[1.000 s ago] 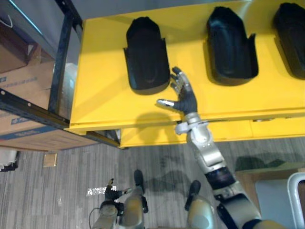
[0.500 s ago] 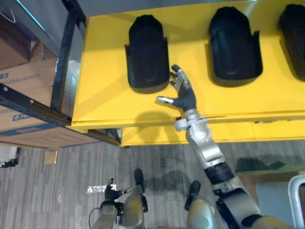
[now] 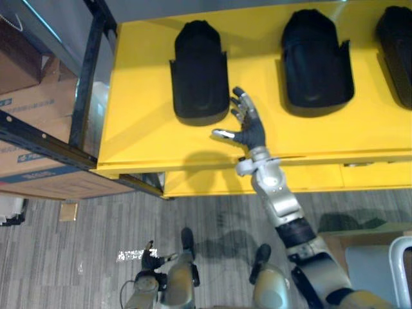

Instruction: Walk over and take plastic housings, then place them on the shelf

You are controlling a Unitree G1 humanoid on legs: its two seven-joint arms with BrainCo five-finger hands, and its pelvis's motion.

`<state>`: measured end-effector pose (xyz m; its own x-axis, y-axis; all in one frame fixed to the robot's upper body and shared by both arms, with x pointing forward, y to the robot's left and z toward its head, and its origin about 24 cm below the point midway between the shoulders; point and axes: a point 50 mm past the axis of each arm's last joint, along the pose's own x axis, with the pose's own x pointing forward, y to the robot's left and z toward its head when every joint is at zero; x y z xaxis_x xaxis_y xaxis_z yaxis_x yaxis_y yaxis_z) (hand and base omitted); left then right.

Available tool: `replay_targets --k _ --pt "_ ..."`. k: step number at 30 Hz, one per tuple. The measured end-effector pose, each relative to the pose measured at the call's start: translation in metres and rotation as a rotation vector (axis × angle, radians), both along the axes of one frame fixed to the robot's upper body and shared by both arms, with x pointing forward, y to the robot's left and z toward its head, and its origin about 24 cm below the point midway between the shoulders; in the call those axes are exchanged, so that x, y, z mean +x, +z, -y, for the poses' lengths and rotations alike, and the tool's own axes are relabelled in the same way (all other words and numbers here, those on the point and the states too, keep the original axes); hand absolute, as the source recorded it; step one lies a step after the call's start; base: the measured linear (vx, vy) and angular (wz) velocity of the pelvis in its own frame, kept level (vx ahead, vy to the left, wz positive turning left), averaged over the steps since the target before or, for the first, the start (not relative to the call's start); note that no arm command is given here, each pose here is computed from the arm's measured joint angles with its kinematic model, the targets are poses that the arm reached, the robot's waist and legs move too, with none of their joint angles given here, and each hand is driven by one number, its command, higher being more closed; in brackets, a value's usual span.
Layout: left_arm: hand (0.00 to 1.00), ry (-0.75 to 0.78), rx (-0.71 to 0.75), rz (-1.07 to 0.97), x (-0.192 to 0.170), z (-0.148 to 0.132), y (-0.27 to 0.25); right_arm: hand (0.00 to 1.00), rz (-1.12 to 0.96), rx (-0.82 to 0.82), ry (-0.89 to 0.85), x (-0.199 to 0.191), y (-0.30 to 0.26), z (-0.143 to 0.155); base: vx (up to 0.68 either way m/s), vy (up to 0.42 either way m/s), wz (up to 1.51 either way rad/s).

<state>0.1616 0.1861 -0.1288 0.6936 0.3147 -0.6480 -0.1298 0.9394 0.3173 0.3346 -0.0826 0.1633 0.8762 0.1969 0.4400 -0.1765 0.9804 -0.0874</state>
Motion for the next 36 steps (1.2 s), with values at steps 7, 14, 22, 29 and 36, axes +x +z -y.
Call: replay_targets --k 7,14,22,29,36 --pt "0.0 0.005 0.007 0.003 0.0 0.0 0.0 0.0 0.342 -0.074 -0.165 -0.026 0.05 -0.001 0.0 0.0 0.0" --pt "0.0 0.01 0.012 0.005 0.0 -0.001 0.001 0.0 0.478 -0.124 -0.031 -0.05 0.067 -0.031 0.0 -0.008 -0.01" --pt "0.0 0.015 0.013 0.009 0.001 -0.001 0.001 1.0 0.512 -0.191 0.256 -0.073 0.064 -0.072 -0.01 -0.035 -0.01" --pt "0.0 0.025 0.011 0.033 0.004 -0.004 0.004 1.0 0.48 -0.201 0.397 -0.079 0.059 -0.084 0.01 -0.036 0.02" --pt "0.0 0.031 0.01 0.035 0.004 -0.004 0.004 1.0 0.472 -0.209 0.438 -0.084 0.055 -0.091 0.0 -0.015 -0.01"
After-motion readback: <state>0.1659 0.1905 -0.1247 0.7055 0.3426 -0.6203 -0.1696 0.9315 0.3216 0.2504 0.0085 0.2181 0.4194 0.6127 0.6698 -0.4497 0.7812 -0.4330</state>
